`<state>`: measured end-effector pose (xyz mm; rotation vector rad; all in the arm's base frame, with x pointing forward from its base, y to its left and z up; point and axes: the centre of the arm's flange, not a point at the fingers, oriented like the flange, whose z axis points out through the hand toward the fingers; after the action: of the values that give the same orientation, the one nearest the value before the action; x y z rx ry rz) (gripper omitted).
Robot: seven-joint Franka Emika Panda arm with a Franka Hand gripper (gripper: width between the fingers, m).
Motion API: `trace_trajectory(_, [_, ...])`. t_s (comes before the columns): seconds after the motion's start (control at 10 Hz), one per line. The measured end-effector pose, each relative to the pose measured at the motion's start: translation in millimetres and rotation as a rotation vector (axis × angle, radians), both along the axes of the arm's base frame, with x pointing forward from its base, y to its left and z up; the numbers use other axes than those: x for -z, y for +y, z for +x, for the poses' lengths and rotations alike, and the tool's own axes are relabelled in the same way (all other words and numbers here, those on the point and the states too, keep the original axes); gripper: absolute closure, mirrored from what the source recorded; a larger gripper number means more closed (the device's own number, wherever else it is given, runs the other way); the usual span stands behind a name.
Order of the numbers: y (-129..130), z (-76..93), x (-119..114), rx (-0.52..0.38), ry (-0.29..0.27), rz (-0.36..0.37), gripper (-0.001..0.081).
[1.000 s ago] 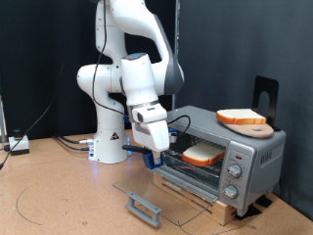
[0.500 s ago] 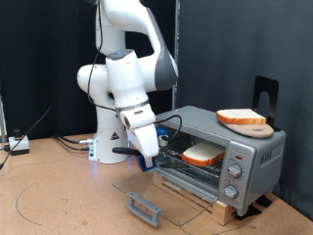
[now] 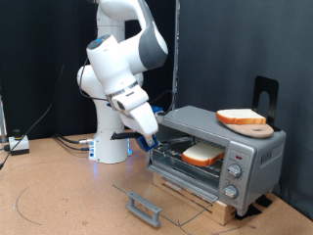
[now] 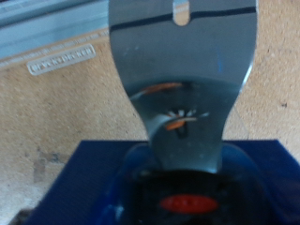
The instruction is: Make a piece of toast with the oven
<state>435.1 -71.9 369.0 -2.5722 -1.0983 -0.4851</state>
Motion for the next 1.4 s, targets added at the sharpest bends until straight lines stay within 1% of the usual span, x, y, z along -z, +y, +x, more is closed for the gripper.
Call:
trace_trajectory(0.2, [5, -7.2, -25, -0.002, 0.001, -0.007, 0.0410])
trace_trajectory(0.3, [7, -11.0, -33, -0.012, 0.016, -0.021, 0.0410])
trace_trajectory(0.4, [8, -13.4, -36, -0.018, 0.028, -0.034, 0.0410])
trace_trajectory(0.5, [9, -13.6, -35, -0.016, 0.029, -0.030, 0.0410])
trace_trajectory(0.6, [10, -13.6, -34, -0.029, 0.016, -0.014, 0.0410])
trace_trajectory(0.7, [16, -15.6, -34, -0.066, 0.013, 0.009, 0.0410])
trace_trajectory(0.8, [25, -20.7, -37, -0.120, 0.026, 0.033, 0.0410])
trace_trajectory(1.1, [54, -41.4, -57, -0.272, 0.034, 0.088, 0.0410])
trace_trajectory(1.4, [83, -64.7, -72, -0.361, 0.043, 0.096, 0.0410])
